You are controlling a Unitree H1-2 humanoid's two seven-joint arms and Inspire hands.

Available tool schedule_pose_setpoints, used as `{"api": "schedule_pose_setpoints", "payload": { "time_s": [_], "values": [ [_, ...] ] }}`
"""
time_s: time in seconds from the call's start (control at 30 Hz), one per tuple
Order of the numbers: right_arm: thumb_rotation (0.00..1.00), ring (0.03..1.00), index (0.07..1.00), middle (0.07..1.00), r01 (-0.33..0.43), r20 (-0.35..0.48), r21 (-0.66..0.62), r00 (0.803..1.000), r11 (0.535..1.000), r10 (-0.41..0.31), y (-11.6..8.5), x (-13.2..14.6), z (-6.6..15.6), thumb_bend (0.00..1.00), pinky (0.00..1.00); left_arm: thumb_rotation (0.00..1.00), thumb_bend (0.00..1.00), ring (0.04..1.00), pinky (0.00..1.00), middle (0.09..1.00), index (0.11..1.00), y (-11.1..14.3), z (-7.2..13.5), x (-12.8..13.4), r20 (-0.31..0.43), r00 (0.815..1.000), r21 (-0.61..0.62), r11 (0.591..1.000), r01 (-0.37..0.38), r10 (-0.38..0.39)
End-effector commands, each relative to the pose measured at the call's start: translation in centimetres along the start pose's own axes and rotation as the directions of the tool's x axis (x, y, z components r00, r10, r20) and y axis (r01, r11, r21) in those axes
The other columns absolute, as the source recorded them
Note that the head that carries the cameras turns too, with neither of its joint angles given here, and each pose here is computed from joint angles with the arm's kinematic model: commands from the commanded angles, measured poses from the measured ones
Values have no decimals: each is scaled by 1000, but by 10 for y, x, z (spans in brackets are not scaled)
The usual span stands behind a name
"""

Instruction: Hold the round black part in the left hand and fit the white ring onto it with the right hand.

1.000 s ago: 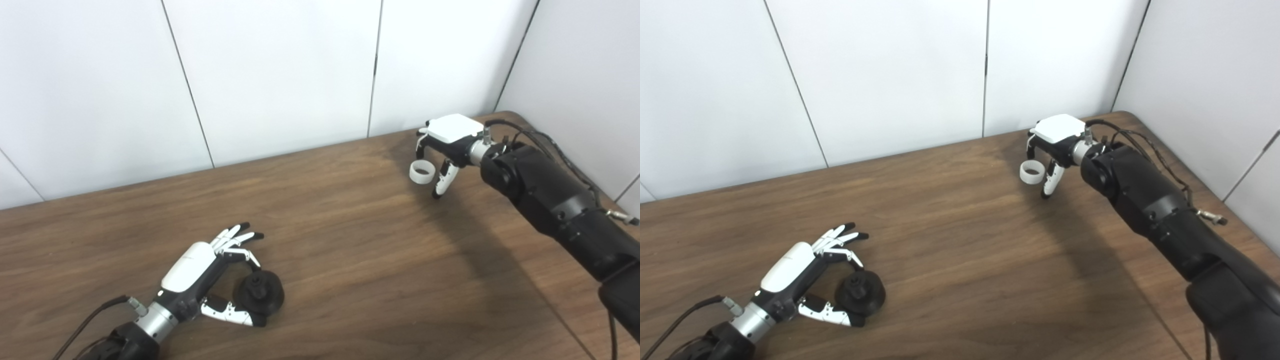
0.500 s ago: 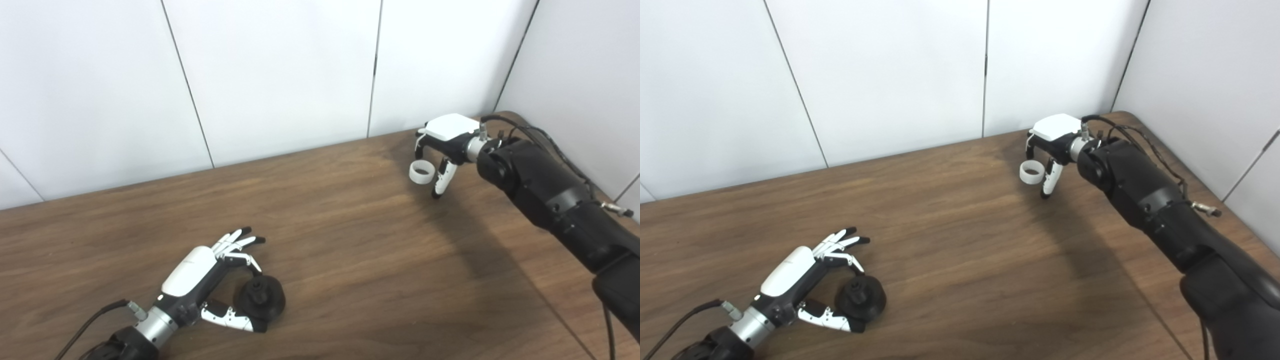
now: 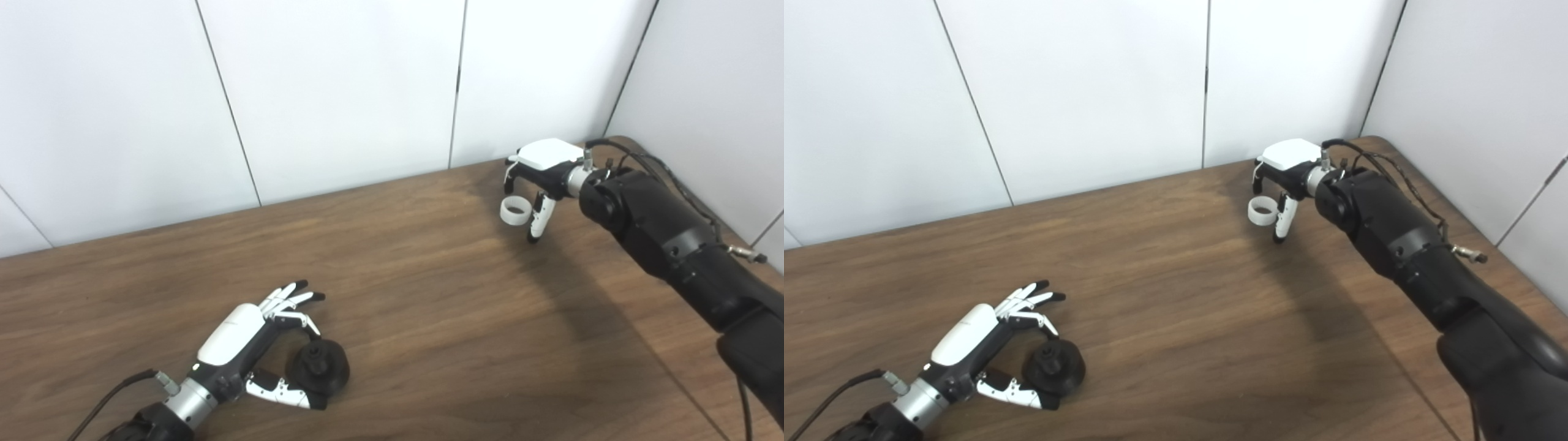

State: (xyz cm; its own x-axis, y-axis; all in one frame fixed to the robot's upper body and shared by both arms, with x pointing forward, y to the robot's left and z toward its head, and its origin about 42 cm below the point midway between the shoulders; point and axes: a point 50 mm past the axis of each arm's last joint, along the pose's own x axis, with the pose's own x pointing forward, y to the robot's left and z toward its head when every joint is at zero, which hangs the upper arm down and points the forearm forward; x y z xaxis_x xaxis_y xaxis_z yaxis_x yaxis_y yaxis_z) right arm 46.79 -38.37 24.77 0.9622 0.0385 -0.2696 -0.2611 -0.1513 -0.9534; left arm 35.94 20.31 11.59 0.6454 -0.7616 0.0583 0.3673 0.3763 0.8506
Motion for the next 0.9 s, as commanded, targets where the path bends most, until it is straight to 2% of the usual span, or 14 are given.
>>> {"api": "schedule_pose_setpoints", "payload": {
  "time_s": [0.0,0.67,0.87],
  "values": [
    [250,1000,697,948,68,-2,7,998,998,-68,-21,0,-4,910,1000,59,524,1000,1000,901,481,-24,-2,-14,-26,988,20,988,150,-150],
    [224,1000,622,916,77,25,38,997,996,-78,-18,2,-2,881,1000,59,524,1000,1000,902,481,-26,0,-15,-26,989,17,989,147,-146],
    [237,1000,629,917,74,27,41,997,996,-75,-18,4,0,886,1000,60,524,1000,1000,905,481,-24,1,-15,-27,988,24,988,154,-153]
  ]
}}
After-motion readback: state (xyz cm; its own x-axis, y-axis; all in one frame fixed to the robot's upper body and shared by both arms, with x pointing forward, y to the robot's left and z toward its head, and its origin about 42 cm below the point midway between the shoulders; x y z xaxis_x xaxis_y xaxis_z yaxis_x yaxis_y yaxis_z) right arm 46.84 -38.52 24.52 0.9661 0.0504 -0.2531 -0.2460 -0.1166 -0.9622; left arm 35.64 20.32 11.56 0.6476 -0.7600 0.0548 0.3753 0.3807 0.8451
